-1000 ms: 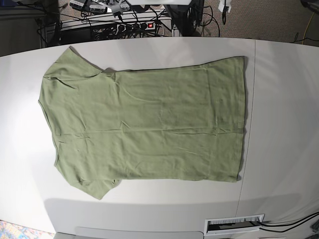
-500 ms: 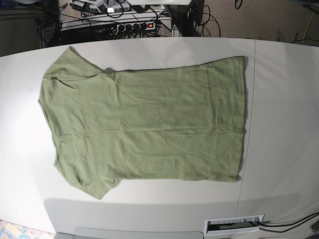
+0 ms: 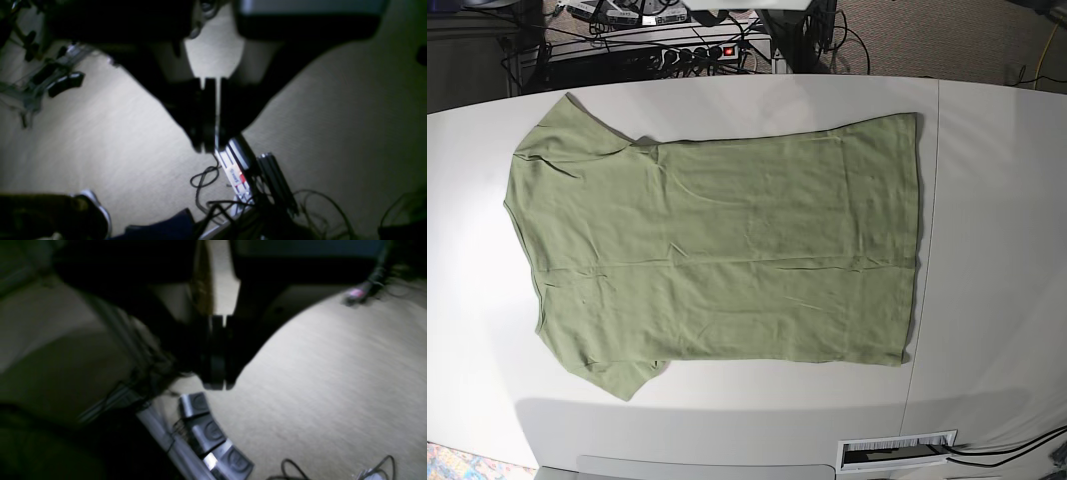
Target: Fold the T-shirt properly
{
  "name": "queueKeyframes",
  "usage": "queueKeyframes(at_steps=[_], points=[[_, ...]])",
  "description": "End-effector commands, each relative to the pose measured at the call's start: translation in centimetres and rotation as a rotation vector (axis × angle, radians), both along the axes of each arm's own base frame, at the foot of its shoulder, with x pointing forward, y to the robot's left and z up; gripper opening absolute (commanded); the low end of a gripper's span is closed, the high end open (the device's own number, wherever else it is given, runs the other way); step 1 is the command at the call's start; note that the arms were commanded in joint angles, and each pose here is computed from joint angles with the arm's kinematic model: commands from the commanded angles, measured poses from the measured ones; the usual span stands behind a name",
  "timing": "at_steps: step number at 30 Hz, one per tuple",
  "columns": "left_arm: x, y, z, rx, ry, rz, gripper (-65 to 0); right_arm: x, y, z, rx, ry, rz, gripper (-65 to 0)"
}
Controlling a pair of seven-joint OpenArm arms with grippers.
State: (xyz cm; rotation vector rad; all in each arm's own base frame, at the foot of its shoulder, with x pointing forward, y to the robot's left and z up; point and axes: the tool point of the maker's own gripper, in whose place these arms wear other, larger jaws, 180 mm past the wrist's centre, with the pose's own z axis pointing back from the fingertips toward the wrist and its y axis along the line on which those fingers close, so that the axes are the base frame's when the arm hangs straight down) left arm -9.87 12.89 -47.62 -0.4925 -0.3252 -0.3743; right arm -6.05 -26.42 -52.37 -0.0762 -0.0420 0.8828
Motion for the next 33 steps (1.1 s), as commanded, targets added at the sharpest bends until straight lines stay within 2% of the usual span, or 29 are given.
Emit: queueKeyframes(at_steps=[1,6,12,16,19,23,27,33], points=[[-0.4,0.0,1.0,-0.014,-0.007,-0.015,-64.0,-0.3,-0.4,0.7,-0.009,0.003,0.041,-65.0],[1.2,0.0,3.1,0.041,-0.106,-0.132,-64.0,-0.2,0.3,2.7,-0.019,-0.013,0.162,-65.0],[4.2,-0.5,6.0,0.135,-0.261,-0.2,-64.1,1.8,2.0,4.5,-0.022,-0.053,0.182,-65.0],[5.8,-0.1,7.7,0.23,-0.356,-0.233,-64.1,3.9,3.0,5.6,-0.031,-0.123,0.233,-65.0],[7.1,0.2,8.9,0.294,-0.423,-0.254,-64.1,5.9,2.6,6.5,-0.076,-0.202,0.261,-65.0],[8.8,1.2,9.8,0.403,-0.464,-0.273,-64.1,7.7,2.4,8.5,-0.113,-0.282,0.333,-65.0],[9.8,0.6,11.3,0.404,-0.495,-0.269,-64.1,9.1,2.9,11.3,-0.131,-0.38,0.413,-65.0],[12.1,-0.8,14.1,0.377,-0.588,-0.255,-64.1,10.5,3.6,14.2,-0.182,-0.486,0.478,-65.0]])
